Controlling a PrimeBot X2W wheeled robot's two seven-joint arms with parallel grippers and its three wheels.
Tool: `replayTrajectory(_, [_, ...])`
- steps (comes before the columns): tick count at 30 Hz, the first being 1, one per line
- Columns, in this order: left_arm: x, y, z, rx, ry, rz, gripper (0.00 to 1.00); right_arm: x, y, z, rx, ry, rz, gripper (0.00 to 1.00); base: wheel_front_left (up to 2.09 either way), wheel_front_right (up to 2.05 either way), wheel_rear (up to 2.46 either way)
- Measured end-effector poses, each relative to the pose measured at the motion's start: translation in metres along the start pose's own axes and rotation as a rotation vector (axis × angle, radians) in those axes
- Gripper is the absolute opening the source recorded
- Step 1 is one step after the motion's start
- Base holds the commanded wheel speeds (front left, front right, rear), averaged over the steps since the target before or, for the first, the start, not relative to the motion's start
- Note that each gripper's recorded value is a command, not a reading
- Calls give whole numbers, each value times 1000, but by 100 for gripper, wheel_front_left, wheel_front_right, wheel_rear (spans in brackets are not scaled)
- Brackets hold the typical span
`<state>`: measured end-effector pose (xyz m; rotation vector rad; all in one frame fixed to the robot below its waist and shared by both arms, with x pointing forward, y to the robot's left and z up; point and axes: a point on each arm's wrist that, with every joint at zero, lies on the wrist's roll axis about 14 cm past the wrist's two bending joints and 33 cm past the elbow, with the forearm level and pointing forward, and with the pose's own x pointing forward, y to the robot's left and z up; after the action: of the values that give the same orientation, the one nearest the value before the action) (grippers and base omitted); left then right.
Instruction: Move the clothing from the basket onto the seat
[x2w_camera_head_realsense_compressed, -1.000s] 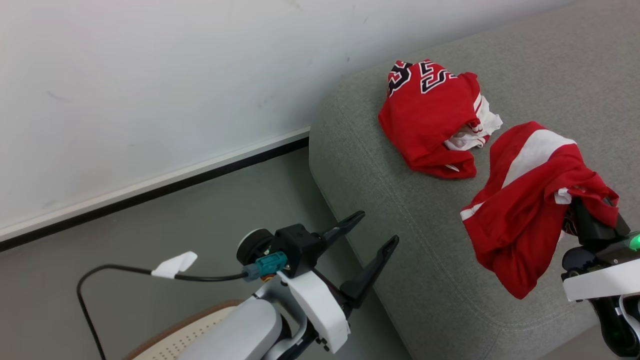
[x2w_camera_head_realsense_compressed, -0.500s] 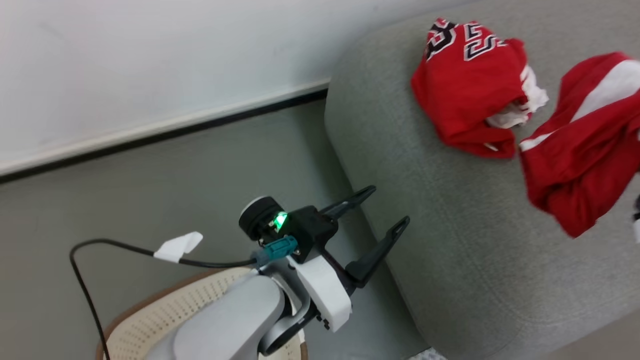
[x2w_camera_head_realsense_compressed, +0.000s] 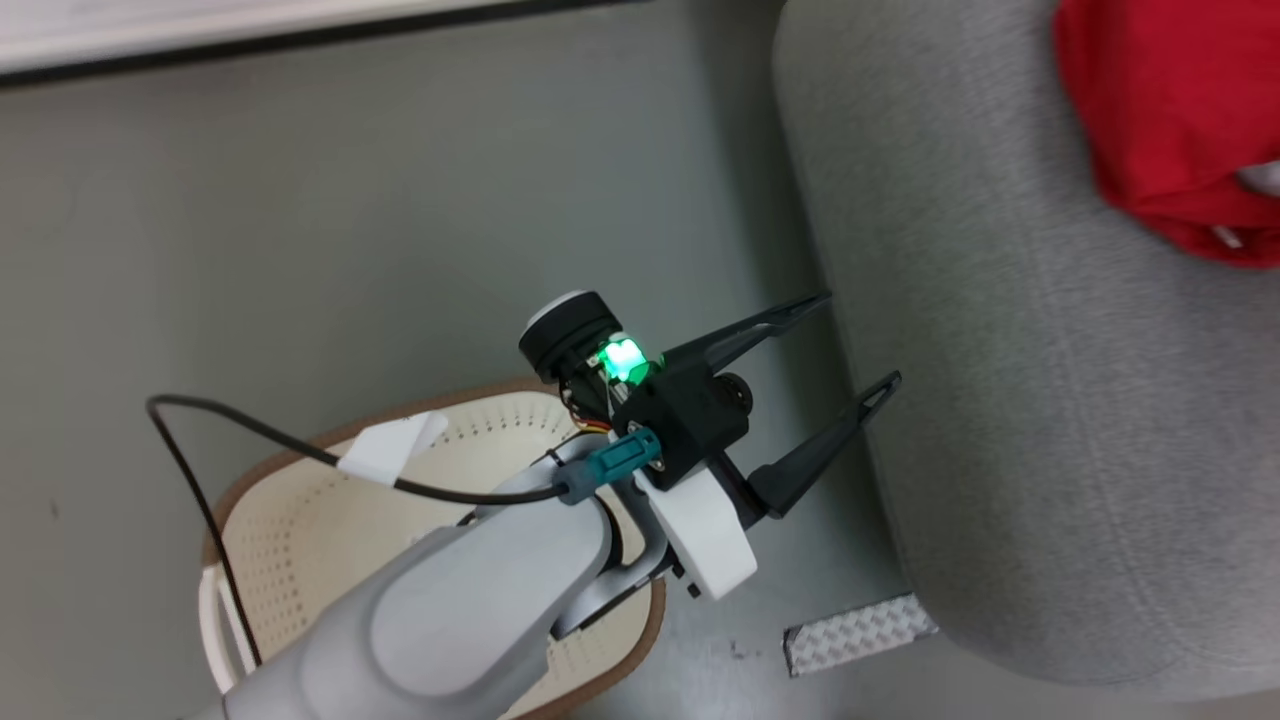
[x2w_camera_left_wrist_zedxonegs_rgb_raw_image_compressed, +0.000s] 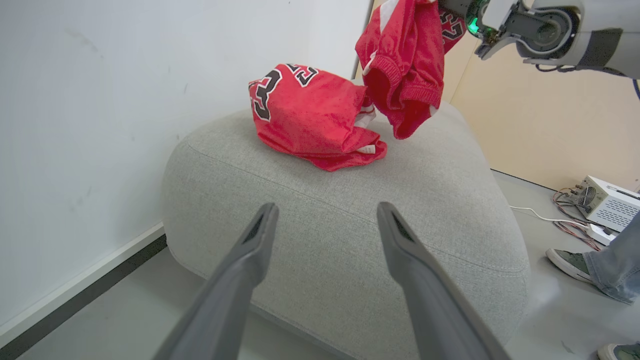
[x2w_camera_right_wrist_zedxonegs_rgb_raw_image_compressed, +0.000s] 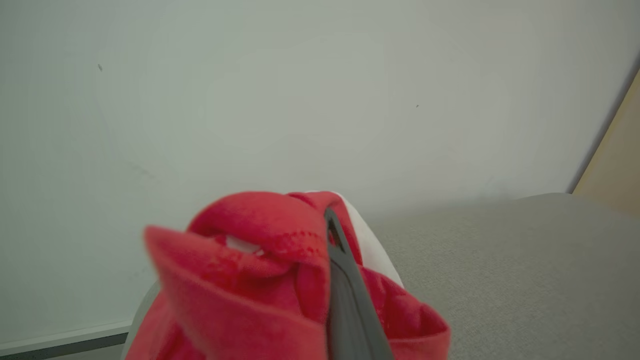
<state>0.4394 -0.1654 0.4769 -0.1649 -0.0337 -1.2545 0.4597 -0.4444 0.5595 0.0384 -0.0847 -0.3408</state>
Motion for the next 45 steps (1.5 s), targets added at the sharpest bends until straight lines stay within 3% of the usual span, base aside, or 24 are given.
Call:
replayTrajectory(9, [-17,38,-52,-75,49,86,100,45,-5,-93,-76,283,-29,0,0,0,0])
replayTrajectory(16, [-32,52,-68,-90,72,141,100,40,-9,-162,-137,613,-45,0,0,0,0])
replayTrajectory(17, [-33,53,-69,-89,75,144,100,38,-9,-167,-138,648,-47,9,0,0,0])
replayTrajectory(19, [-33,54,-68,-88,71,150,100,34,-11,-173,-138,700,-57,39,0,0,0])
replayTrajectory(21, [-33,54,-65,-83,64,154,100,33,-12,-174,-138,724,-59,49,0,0,0])
replayTrajectory(22, [-32,54,-63,-83,62,155,100,33,-12,-173,-135,726,-60,69,0,0,0])
replayTrajectory(23, [-32,54,-62,-81,59,156,100,33,-12,-172,-133,730,-61,100,0,0,0])
replayTrajectory(35, [-44,36,-26,-47,53,200,100,5,-10,-123,-152,704,-17,100,0,0,0])
replayTrajectory(45, [-64,6,42,15,-15,266,100,-32,-7,-31,-141,540,68,100,0,0,0])
